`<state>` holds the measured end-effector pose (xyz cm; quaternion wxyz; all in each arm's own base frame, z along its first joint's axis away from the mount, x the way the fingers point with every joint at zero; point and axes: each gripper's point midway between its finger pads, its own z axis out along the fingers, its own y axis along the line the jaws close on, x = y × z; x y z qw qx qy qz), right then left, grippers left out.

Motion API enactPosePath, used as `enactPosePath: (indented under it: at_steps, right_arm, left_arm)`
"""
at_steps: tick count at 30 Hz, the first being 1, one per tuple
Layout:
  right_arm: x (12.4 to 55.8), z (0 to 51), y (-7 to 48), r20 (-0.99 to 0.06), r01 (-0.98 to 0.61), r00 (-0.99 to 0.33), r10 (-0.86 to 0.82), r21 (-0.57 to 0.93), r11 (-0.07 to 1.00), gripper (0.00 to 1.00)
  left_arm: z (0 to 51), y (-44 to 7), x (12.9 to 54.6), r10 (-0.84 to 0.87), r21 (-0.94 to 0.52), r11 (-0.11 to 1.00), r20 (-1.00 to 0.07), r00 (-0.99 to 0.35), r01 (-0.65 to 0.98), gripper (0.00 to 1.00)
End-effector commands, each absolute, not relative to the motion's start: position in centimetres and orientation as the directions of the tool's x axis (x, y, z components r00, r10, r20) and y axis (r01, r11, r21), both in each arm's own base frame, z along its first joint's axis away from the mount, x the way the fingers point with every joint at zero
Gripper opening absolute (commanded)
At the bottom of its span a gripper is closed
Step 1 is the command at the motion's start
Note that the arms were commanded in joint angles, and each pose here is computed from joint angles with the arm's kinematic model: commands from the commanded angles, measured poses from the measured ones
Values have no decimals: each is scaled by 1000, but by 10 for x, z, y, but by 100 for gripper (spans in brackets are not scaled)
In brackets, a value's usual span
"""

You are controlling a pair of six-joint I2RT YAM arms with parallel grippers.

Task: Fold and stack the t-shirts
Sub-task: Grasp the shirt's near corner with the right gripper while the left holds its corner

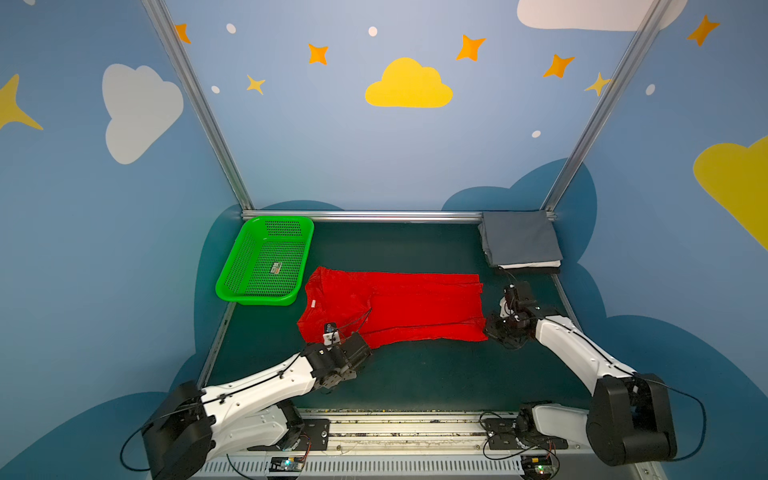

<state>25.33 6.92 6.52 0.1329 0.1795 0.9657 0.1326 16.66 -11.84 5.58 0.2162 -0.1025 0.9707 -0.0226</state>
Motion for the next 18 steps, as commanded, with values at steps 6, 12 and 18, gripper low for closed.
enactPosePath:
  at_steps: [6, 12, 18]
  right_arm:
    - [229, 76, 53, -240, 322, -897, 372, 222, 920, 0]
    - [209, 82, 53, -247, 341, -884, 398, 243, 908, 0]
    - [185, 72, 51, -235, 360, -878, 418, 252, 898, 0]
  left_arm:
    - [96, -115, 160, -97, -153, 988, -477, -873, -26, 4]
    - [117, -112, 157, -199, -285, 957, -504, -840, -56, 4]
    - [121, -109, 152, -246, -340, 938, -500, -830, -73, 4]
